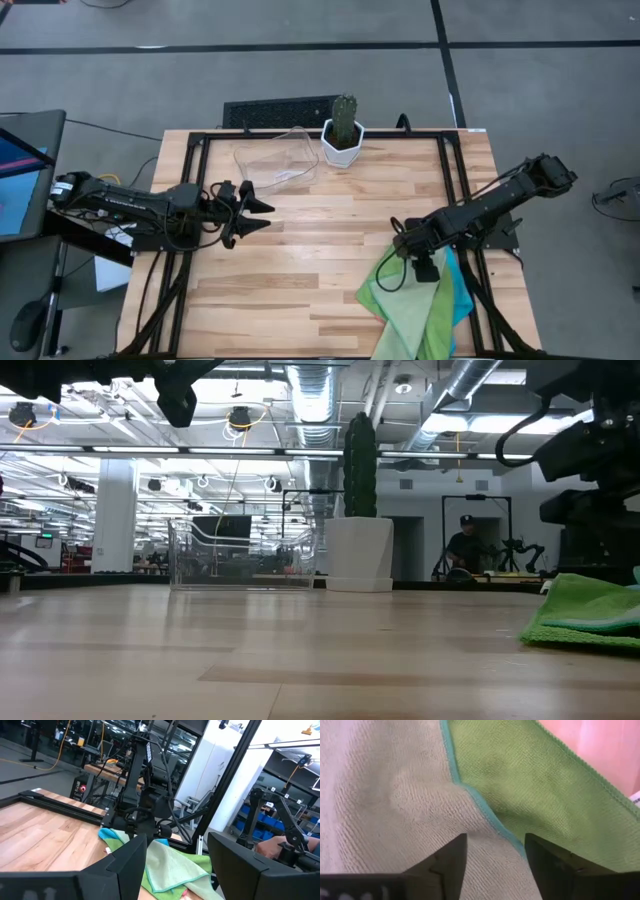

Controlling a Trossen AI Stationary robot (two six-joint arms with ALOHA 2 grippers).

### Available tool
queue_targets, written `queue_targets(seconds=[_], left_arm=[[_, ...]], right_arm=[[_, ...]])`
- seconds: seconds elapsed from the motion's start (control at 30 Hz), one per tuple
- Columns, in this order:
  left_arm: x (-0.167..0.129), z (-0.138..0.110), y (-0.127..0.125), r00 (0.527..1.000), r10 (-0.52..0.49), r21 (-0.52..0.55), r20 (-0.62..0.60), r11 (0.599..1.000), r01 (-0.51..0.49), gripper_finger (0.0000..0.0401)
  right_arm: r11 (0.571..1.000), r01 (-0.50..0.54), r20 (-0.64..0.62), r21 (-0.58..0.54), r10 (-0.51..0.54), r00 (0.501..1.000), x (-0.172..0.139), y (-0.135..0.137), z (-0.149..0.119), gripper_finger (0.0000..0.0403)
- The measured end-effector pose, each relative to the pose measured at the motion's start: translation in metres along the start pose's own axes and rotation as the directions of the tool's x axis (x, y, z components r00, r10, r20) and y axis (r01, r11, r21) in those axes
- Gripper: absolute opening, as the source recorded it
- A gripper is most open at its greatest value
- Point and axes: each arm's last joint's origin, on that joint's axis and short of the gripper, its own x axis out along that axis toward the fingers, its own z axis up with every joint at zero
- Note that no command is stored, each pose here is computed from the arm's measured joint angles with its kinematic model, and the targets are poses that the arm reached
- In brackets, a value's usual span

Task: Fold microfiber towels
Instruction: Fold the light green microfiber towel

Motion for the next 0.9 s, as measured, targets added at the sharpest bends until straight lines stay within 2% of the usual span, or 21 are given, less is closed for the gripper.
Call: queue_targets(seconds=[0.13, 0.6, 0.7, 0.83, 0.9], left_arm=[[0.0000, 0.0000, 0.0000, 1.000, 0.000, 0.000, 0.000, 1.000, 0.000, 0.0204], [-0.0001, -0.0001, -0.0001, 1.000, -0.003, 0.000, -0.001, 1.000, 0.003, 0.0204], [-0.0001, 0.0000, -0.0001, 1.000, -0.004, 0.000, 0.000, 1.000, 0.004, 0.0204], [-0.0001, 0.0000, -0.0001, 1.000, -0.004, 0.000, 0.000, 1.000, 0.004, 0.0204], [-0.0001, 0.0001, -0.0001, 1.000, -0.004, 0.000, 0.000, 1.000, 0.004, 0.0204]], right_arm=[[1.000, -0.008, 0.008, -0.021, 0.008, 1.000, 0.0000, 0.0004, 0.0009, 0.0226], [0.999, -0.027, 0.003, -0.047, 0.027, 1.000, 0.0040, 0.0076, 0.0015, 0.0147], [0.999, -0.029, 0.010, -0.038, 0.029, 1.000, 0.0024, 0.0071, 0.0013, 0.0109], [0.997, -0.075, -0.006, -0.019, 0.075, 0.997, 0.0020, 0.0084, 0.0005, 0.0027], [0.995, -0.097, -0.013, -0.006, 0.097, 0.995, 0.0019, 0.0092, 0.0003, 0.0015]])
